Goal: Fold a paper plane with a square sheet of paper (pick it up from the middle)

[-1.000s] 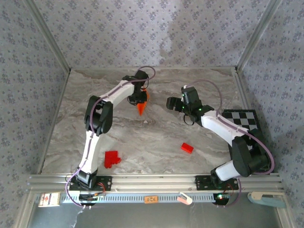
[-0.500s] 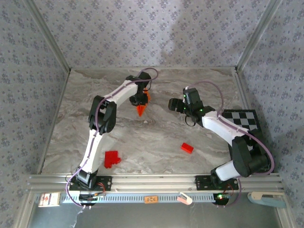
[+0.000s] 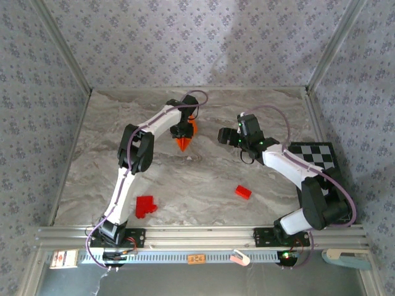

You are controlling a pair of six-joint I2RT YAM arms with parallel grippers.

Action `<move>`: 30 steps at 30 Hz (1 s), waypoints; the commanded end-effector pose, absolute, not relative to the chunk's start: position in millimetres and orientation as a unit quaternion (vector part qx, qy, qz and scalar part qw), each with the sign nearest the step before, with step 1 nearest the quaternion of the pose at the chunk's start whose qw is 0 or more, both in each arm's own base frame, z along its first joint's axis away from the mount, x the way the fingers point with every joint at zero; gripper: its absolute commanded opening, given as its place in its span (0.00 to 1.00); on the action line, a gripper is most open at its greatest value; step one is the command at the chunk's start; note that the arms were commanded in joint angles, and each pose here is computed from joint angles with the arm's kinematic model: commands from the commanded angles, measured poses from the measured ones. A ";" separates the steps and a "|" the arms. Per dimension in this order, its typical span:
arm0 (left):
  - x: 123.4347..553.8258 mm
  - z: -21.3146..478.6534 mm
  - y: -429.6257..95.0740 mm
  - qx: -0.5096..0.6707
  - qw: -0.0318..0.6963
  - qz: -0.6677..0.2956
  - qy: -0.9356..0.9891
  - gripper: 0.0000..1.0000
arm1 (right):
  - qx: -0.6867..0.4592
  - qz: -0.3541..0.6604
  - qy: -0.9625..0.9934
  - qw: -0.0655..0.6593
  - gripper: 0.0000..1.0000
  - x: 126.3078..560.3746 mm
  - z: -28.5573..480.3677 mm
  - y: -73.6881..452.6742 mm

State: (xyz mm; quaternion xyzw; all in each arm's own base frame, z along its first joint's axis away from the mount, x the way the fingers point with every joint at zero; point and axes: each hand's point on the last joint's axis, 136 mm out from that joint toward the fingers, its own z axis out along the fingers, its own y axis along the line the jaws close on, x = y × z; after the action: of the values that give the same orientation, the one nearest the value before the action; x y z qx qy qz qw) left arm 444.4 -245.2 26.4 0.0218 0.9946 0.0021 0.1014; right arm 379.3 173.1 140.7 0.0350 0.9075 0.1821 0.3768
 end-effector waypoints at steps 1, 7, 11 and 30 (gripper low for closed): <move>437.4 8.8 -243.4 0.039 0.078 0.021 0.996 0.42 | 0.037 0.187 0.905 0.381 0.90 376.8 145.3 171.0; 440.7 0.2 -245.1 0.041 0.077 0.021 0.996 0.44 | 0.037 0.186 0.907 0.375 0.90 376.3 141.1 171.4; 449.1 -2.4 -250.8 0.040 0.085 0.011 0.996 0.45 | 0.037 0.185 0.908 0.374 0.90 376.7 140.5 171.5; 483.3 9.8 -269.6 0.008 0.113 -0.019 0.993 0.49 | 0.046 0.178 0.910 0.370 0.90 378.8 138.0 169.5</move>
State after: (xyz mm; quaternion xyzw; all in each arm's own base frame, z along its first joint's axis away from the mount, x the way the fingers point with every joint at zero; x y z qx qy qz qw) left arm 495.2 -275.0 29.9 0.0119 0.9879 -0.0301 0.1518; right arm 377.5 173.5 137.8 0.0353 0.9091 0.1838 0.3722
